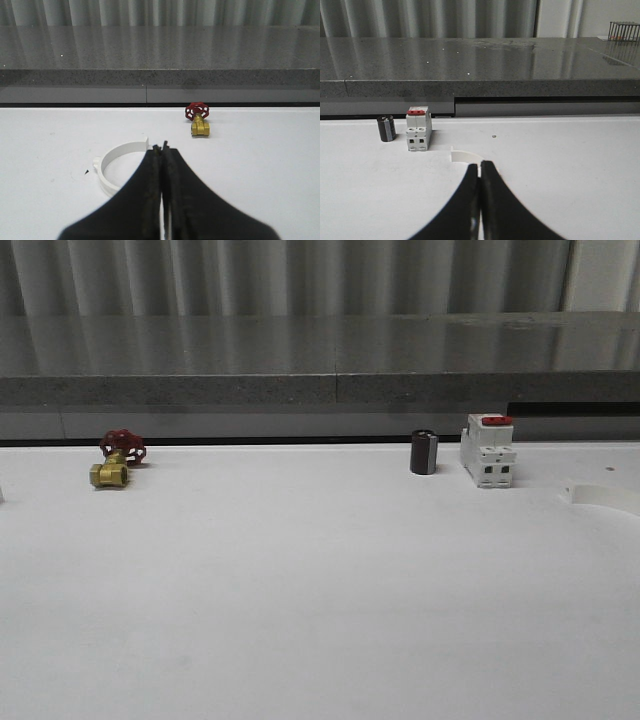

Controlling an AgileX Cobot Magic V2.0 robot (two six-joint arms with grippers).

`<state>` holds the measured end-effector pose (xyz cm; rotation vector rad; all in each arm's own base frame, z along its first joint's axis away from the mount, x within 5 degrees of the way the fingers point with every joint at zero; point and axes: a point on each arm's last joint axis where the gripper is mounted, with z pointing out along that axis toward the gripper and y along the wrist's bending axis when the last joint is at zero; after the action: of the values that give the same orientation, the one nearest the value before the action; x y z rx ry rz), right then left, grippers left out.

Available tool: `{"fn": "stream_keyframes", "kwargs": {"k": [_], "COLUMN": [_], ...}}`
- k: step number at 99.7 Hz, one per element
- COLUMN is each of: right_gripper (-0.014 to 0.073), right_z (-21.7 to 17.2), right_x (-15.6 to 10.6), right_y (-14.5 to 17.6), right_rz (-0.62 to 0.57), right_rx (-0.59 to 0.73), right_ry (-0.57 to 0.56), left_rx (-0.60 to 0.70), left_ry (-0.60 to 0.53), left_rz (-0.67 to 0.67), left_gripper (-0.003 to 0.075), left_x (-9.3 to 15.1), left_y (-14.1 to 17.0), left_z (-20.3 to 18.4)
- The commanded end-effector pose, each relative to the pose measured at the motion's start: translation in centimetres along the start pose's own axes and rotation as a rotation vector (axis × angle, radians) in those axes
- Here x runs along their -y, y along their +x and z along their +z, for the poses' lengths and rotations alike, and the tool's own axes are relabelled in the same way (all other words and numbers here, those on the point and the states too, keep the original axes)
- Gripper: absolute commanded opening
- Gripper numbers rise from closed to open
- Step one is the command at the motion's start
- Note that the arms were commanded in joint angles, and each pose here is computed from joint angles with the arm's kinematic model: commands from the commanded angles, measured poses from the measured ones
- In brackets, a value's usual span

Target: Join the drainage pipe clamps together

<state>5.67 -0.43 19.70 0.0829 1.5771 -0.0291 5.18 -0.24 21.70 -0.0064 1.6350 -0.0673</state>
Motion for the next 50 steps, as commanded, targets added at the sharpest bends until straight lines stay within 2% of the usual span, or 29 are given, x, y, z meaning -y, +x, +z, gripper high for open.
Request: {"fn": "stream_keyframes", "kwargs": {"k": [1, 22, 41, 50], "right_gripper": [-0.0067, -0.0067, -0.0067, -0.0067], "right_z": [-0.3, -0.3, -0.3, -0.3], "right_x": [-0.1, -0.1, -0.1, -0.1], "right_y": [-1.4, -1.4, -1.4, -1.4], "right_rz": [-0.02, -0.02, -0.02, -0.02], "right_rx": [0.122, 0.122, 0.122, 0.122], "right_ry": [-0.008, -0.008, -0.008, -0.008], "left_rx": [0.096, -0.114, -0.38, -0.434], "left_ry": [0.002, -0.009, -0.017, -0.02], "left_rz": [-0.008, 0.009, 0.008, 0.011], "left_gripper": [-0.002, -0.002, -0.002, -0.0017], "left_x": [0.1, 0.2, 0.3, 0.3], "left_y": [-3.3, -5.8, -7.1, -7.9], "left_z": [-0.5, 0.5, 2.9, 4.2]}}
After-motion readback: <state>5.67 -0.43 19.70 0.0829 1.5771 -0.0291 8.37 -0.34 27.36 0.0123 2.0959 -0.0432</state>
